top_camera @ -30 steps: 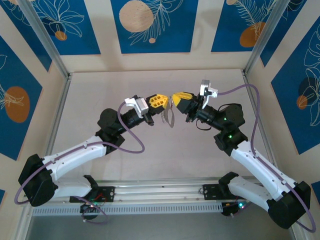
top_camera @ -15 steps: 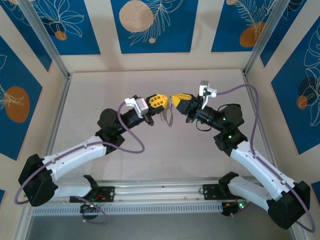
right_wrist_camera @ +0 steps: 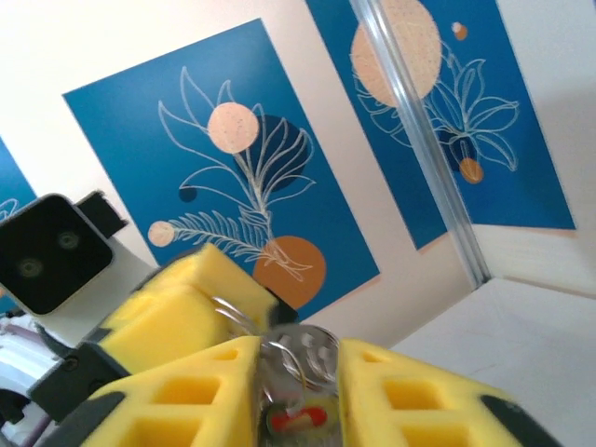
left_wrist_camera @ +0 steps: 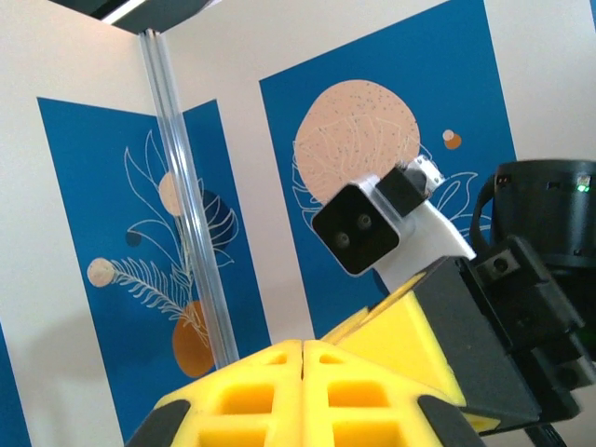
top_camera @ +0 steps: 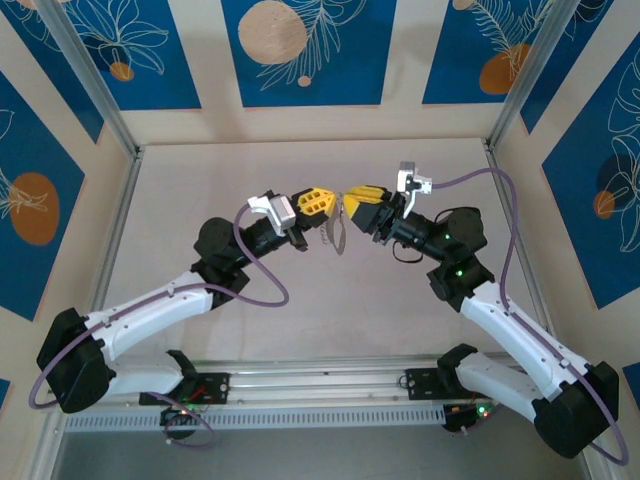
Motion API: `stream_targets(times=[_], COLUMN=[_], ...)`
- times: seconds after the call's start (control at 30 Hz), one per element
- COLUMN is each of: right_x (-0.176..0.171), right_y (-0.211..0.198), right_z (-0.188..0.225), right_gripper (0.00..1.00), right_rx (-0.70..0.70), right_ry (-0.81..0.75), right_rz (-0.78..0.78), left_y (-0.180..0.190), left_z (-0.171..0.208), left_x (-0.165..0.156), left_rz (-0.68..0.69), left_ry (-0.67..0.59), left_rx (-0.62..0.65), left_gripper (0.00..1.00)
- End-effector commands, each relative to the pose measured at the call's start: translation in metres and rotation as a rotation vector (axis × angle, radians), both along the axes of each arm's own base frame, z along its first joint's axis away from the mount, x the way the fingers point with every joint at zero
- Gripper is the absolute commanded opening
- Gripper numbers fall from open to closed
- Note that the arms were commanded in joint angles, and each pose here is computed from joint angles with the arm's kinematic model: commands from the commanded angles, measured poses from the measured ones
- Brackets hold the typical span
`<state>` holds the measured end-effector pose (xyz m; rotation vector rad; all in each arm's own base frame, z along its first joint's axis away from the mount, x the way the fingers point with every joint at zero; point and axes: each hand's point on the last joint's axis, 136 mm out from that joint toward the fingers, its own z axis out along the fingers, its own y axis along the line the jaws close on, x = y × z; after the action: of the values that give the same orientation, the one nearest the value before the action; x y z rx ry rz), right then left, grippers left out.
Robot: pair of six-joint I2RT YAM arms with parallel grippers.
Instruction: Put the keys on the keyring
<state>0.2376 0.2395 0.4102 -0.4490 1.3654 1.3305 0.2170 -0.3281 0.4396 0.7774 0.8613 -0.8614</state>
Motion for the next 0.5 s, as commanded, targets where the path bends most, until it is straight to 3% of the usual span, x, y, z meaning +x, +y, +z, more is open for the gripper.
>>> stream_targets(times=[0.0,0.47], right_x=[0.001,0.008], right_y=[-0.012,-0.043], right_z=[-0.007,0.006], right_gripper=[0.38,0.40], right_rx=[0.006,0.028], right_ry=[0.036,-0.019], right_rz=[-0.025,-0.107], left_y=[0.006,0.008], left_z=[0.023,0.017], left_x=[-0.010,0.004], left_rz=[-0.015,-0.019], left_ry=[-0.038,0.045], left_rx=[-0.074,-0.116], left_gripper=[0.00,0.00])
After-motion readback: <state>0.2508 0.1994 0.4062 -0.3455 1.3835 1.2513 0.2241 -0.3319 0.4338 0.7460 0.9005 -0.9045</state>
